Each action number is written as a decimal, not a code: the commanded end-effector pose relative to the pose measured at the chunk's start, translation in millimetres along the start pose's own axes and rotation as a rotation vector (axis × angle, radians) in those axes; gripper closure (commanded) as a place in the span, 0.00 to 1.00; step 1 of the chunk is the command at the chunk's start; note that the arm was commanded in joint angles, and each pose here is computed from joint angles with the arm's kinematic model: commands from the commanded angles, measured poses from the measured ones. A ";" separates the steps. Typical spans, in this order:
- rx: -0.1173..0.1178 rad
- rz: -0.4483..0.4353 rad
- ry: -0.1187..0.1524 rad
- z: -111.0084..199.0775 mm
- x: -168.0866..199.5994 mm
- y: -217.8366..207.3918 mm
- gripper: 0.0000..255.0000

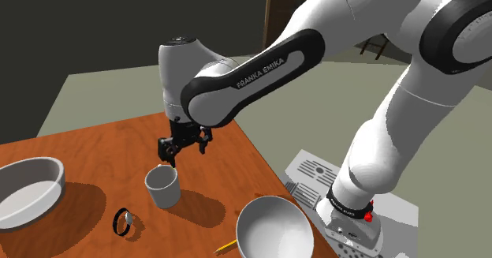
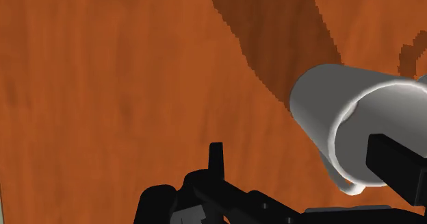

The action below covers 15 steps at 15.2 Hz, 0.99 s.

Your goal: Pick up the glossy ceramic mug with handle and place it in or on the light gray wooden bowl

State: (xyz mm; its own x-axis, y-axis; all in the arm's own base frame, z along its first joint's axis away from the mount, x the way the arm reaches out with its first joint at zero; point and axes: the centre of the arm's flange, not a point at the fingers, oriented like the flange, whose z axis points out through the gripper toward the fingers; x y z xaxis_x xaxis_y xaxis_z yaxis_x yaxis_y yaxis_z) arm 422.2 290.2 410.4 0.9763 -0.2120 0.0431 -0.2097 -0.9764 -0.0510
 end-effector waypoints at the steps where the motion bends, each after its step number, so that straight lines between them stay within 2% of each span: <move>1: 0.002 0.011 -0.006 14.6 3.0 -23.6 0.00; 3: 0.002 0.017 -0.010 25.1 5.6 -39.9 0.00; 10: 0.002 0.017 -0.010 62.1 5.2 -40.0 0.00; 15: 0.002 0.017 -0.010 65.1 5.2 -40.0 0.00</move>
State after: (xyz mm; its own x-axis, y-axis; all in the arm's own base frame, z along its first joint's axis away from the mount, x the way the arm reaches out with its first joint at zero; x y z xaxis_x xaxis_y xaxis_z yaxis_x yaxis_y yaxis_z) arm 439.1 330.8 347.8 0.9730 -0.2284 0.0320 -0.2265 -0.9725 -0.0539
